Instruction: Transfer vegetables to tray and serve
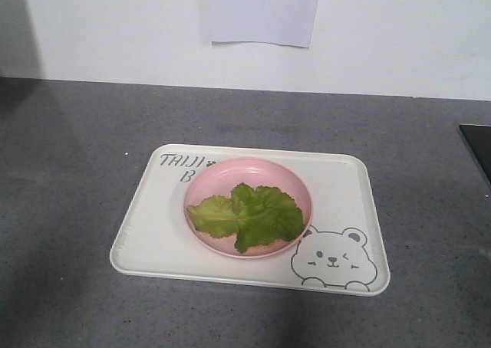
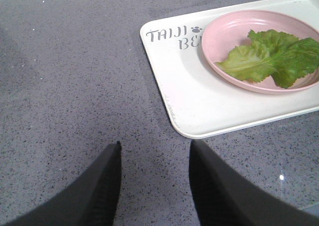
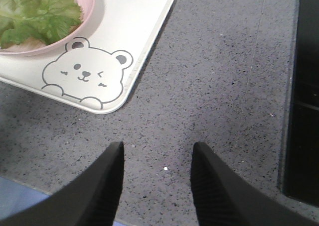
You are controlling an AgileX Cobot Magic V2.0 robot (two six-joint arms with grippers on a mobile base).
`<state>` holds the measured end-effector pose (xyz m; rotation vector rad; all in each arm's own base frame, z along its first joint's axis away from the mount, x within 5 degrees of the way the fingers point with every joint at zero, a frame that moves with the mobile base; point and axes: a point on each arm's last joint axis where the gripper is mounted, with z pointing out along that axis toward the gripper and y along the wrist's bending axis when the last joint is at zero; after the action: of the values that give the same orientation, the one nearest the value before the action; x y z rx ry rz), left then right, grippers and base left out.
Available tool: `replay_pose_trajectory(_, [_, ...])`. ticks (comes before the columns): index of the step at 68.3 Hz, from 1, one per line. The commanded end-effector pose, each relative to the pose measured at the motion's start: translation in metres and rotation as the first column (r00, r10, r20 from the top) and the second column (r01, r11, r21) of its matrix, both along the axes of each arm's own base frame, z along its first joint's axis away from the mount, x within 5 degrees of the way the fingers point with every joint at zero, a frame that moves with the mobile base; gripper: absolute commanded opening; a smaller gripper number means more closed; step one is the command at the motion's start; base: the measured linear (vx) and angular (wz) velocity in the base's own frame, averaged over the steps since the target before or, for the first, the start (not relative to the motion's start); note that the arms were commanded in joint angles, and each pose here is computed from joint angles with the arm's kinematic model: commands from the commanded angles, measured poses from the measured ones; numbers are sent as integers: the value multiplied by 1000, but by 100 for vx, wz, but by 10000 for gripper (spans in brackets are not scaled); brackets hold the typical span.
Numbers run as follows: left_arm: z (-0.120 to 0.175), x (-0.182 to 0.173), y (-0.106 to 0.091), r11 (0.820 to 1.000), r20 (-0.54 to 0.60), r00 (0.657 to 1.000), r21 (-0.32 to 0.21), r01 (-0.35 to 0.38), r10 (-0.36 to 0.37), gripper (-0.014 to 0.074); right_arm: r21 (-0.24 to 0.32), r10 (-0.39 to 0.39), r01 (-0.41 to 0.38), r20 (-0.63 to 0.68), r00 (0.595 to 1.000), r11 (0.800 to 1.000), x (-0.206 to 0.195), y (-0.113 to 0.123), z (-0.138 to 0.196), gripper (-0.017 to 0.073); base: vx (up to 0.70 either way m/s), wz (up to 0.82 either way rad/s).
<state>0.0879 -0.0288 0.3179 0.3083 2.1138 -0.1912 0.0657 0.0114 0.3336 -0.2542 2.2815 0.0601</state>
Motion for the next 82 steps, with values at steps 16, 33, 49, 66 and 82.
replay_pose_trajectory(16, [12,3,-2,999,86,996,-30,10,-8,86,-9,-13,14,97,995,1000,1,-2,9,90,0,0])
replay_pose_trajectory(33, [11,3,-1,1000,72,997,-21,8,-6,-8,-8,-14,14,79,997,1000,0,-2,8,-8,0,0])
replay_pose_trajectory(49, [10,2,-1,1000,60,998,-16,7,-6,-8,-9,-13,13,63,998,1000,-1,-2,7,-8,0,0])
replay_pose_trajectory(66, [10,2,-1,1000,60,998,-16,7,-6,-8,-9,-13,13,63,998,1000,-1,-2,7,-8,0,0])
replay_pose_trajectory(82, [12,-7,7,999,129,991,-26,-36,39,-8,-10,-13,13,61,998,1000,-1,-2,7,-8,0,0])
